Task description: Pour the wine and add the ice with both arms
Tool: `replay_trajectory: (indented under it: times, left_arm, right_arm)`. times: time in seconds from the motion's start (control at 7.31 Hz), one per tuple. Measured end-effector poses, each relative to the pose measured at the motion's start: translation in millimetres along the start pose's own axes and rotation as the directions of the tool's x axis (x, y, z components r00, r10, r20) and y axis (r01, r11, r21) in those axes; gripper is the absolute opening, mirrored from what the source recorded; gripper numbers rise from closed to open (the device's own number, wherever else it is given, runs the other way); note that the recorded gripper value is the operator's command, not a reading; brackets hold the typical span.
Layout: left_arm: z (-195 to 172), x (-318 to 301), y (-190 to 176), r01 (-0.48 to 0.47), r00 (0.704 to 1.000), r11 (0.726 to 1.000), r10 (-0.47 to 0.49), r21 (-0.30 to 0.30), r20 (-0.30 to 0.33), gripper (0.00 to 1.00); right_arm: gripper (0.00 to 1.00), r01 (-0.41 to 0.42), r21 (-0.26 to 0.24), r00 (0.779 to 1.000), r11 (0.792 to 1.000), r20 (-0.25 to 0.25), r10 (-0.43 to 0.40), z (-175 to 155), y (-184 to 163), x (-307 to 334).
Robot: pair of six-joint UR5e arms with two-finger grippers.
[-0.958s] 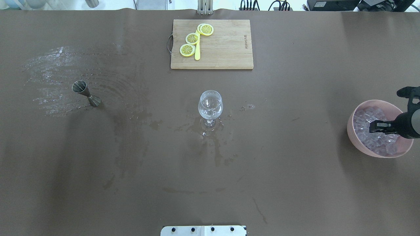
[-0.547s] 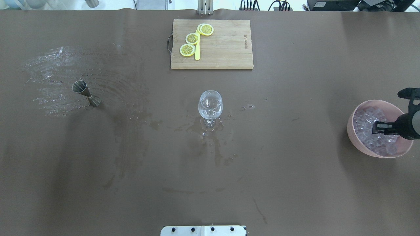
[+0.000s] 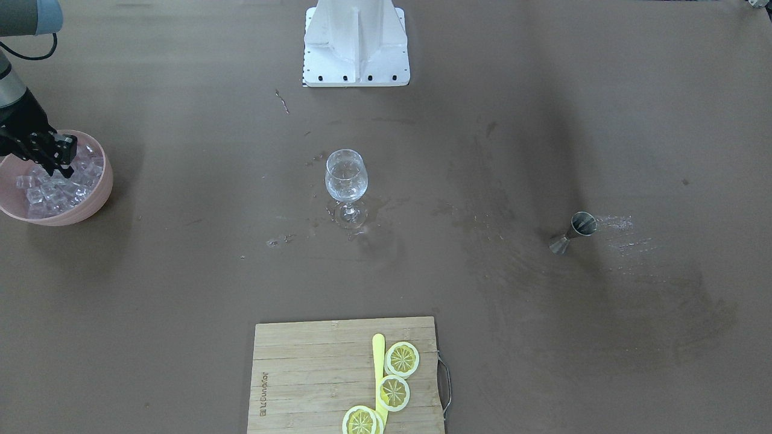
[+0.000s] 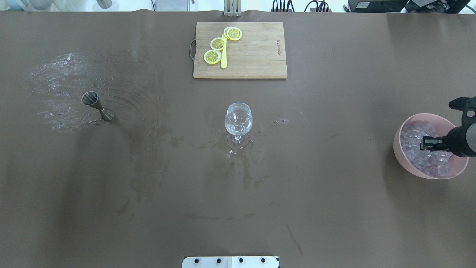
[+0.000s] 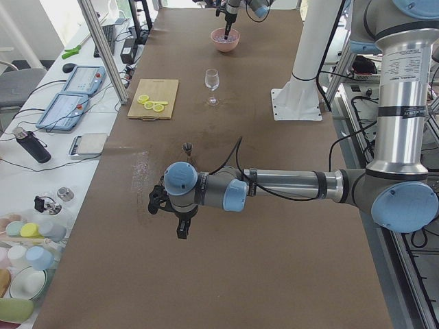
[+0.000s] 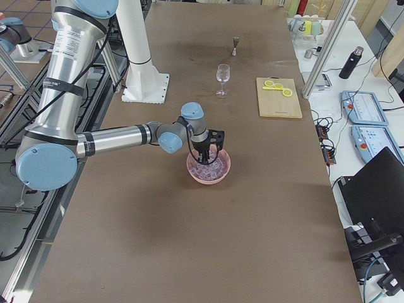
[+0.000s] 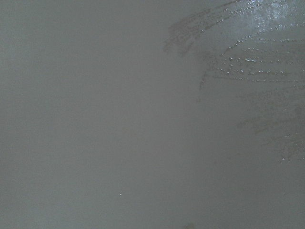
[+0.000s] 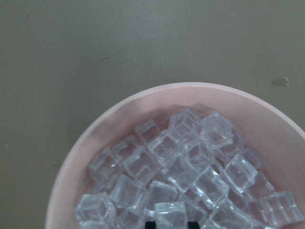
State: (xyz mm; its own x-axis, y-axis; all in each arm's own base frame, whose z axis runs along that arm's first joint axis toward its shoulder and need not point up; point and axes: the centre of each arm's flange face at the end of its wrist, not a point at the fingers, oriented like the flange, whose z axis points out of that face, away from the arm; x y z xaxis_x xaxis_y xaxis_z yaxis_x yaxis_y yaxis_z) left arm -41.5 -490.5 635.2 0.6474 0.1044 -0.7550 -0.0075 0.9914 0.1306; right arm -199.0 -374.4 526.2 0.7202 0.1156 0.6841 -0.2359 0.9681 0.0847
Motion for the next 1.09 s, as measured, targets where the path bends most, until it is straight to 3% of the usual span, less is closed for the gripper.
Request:
replay_trajectory:
  times: [0.68, 0.82, 1.09]
  left_arm:
    - [1, 0, 0, 0.001, 1.000, 1.000, -0.001, -0.004, -0.001, 0.98]
    - [1, 0, 0, 0.002, 1.000, 1.000, -0.002, -0.004, -0.001, 0.98]
    - [1, 1, 0, 0.002, 1.000, 1.000, -0.002, -0.003, -0.002, 0.98]
  right_arm:
    - [0.00, 0.051, 0.148, 0.978, 0.988, 0.192, -0.079, -80, -37, -86]
    - [0.00, 0.040, 0.158, 0.974, 0.987, 0.214, -0.074, -88, -47, -109]
    - [0.00, -0.050, 0.123, 0.976, 0.991, 0.216, 0.023, -108, -74, -188]
